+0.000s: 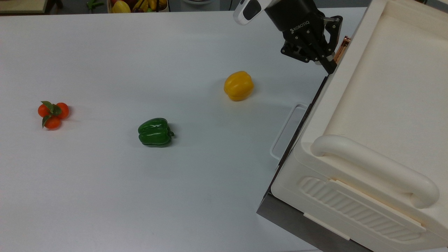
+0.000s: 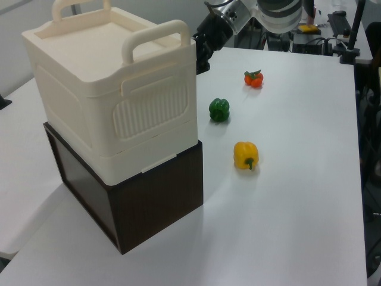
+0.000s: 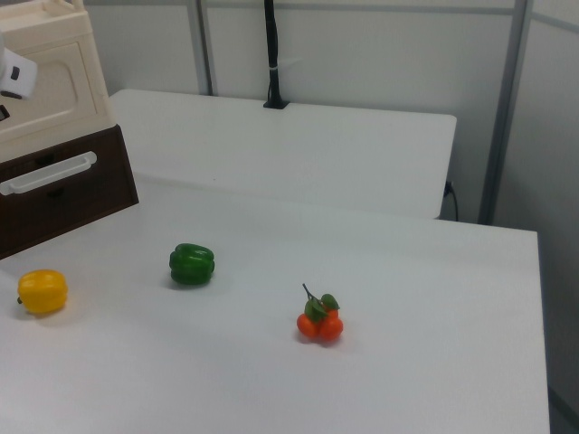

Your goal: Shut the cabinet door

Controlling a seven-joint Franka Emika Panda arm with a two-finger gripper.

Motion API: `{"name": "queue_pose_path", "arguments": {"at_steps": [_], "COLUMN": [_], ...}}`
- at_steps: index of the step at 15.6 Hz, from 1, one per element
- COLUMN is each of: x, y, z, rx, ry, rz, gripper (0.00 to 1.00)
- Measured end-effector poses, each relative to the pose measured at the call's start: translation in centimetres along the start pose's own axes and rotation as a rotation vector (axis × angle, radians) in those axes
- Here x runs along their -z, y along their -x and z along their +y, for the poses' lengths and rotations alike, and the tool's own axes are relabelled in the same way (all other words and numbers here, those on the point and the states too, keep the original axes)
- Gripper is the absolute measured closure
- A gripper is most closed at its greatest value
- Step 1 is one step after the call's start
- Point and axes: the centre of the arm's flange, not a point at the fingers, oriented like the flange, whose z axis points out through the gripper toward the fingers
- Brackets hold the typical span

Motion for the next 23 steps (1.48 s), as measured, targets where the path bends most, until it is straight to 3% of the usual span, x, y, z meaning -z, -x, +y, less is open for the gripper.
{"name": "queue_pose_path", "arguments": {"at_steps": [3,5,9,12,16,19,23], "x": [0.3,1.2,6.2,10.7,14.6,17.5,21.5], "y": [-0.3,-1.0,-3.2,-4.0,-2.7,-1.5,-1.0], "z": [0.2,0.9,4.7,6.3,7.0,7.5,8.3], "rx": [0.002,0.017,0.057,0.107,0.177,0.167,0.147], "ry": [0.004,0.037,0.219,0.375,0.592,0.700,0.797], "rz": [0.007,-0.010,-0.129,-0.157,-0.226,-0.288,-0.303], "gripper": [0.99,0.99,0.94,0.69,0.30,0.02,0.00]}}
